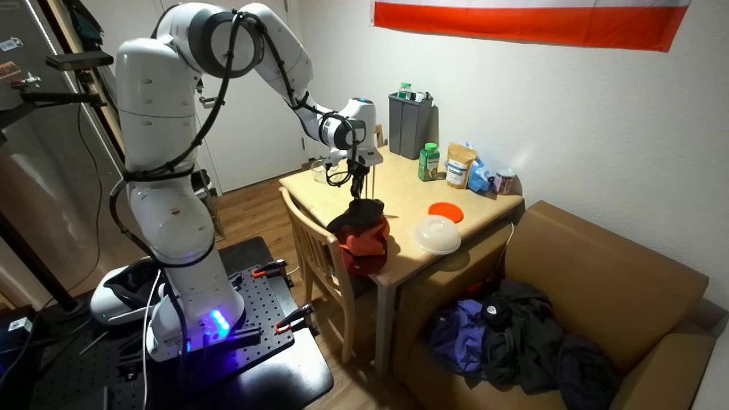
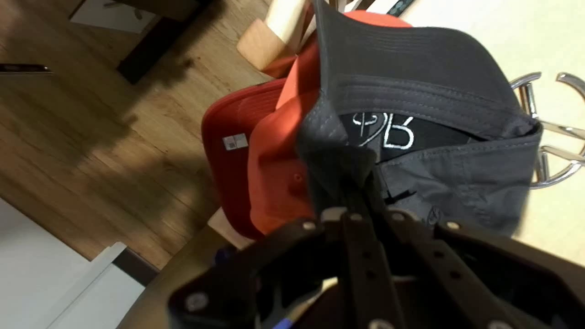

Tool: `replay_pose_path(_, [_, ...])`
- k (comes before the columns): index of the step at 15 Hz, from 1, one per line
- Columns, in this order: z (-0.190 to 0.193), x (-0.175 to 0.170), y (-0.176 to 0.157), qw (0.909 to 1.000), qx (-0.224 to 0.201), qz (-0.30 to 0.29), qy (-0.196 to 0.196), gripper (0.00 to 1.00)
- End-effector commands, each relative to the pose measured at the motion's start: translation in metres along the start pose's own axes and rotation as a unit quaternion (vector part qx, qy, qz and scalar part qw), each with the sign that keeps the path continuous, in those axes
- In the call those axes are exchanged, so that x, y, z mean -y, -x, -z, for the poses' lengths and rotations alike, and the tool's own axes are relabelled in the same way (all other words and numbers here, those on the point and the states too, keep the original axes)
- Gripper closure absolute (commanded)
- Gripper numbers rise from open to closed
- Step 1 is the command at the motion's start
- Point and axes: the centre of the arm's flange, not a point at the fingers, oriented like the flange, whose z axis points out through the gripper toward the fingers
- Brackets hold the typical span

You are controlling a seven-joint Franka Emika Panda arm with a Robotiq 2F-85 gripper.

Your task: Take the cap off the stand and put it on the pile of caps on the table

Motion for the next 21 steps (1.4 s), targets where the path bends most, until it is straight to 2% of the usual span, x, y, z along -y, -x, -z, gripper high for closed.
replay_pose_path(1, [-0.009,-0.007,0.003,0.9992,-0.016,-0.029,0.022,0.99])
replay_pose_path(5, [-0.014,-0.009,0.003,0.9981,-0.018,-0.046,0.036,0.99])
replay_pose_path(10, [-0.017,-0.008,0.002,0.9983,-0.026,-0.043,0.031,0.99])
replay_pose_path(11, [-0.018,-0.006,-0.001,0.9988,-0.013,-0.036,0.03,0.96])
replay_pose_path(16, [-0.018,-0.006,-0.001,0.9989,-0.014,-0.034,0.03,0.96])
replay_pose_path(17, [-0.018,-0.006,-0.001,0.9989,-0.014,-0.034,0.03,0.99])
replay_pose_path(21, [-0.019,0.003,-0.02,0.999,-0.008,-0.033,0.028,0.99])
